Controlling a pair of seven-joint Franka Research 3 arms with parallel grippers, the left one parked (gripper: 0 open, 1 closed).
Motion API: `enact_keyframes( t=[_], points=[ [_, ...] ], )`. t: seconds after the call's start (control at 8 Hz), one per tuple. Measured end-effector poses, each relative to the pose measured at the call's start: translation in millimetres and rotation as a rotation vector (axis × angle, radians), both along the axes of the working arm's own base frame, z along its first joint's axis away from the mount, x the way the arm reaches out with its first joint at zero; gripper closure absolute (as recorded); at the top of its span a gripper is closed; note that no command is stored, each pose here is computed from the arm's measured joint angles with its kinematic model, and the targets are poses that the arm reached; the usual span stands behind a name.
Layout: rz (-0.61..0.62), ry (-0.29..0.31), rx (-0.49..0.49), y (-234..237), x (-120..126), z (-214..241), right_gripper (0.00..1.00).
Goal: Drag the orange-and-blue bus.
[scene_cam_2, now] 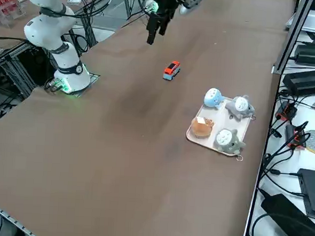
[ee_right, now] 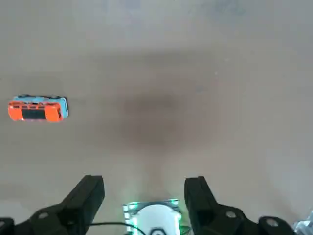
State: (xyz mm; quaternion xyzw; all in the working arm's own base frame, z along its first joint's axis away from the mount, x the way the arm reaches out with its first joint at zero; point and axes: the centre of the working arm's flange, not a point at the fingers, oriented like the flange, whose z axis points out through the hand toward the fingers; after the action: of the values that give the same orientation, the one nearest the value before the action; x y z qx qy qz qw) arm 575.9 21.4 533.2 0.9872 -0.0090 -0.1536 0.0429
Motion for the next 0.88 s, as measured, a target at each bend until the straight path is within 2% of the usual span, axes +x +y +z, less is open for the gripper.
enact_keyframes(
  t=[0.12, 0.38, 0.5, 0.88],
  points=[
    [0.024, -0.046, 0.012, -14.1, -7.6, 17.9, 0.0],
    [0.044, -0.188, 0.021, -19.8, -25.9, 52.4, 0.0],
    [0.049, -0.23, 0.035, -20.2, -36.2, 66.6, 0.0],
    [0.094, -0.292, 0.131, -33.8, -44.8, 80.7, 0.0]
  ],
)
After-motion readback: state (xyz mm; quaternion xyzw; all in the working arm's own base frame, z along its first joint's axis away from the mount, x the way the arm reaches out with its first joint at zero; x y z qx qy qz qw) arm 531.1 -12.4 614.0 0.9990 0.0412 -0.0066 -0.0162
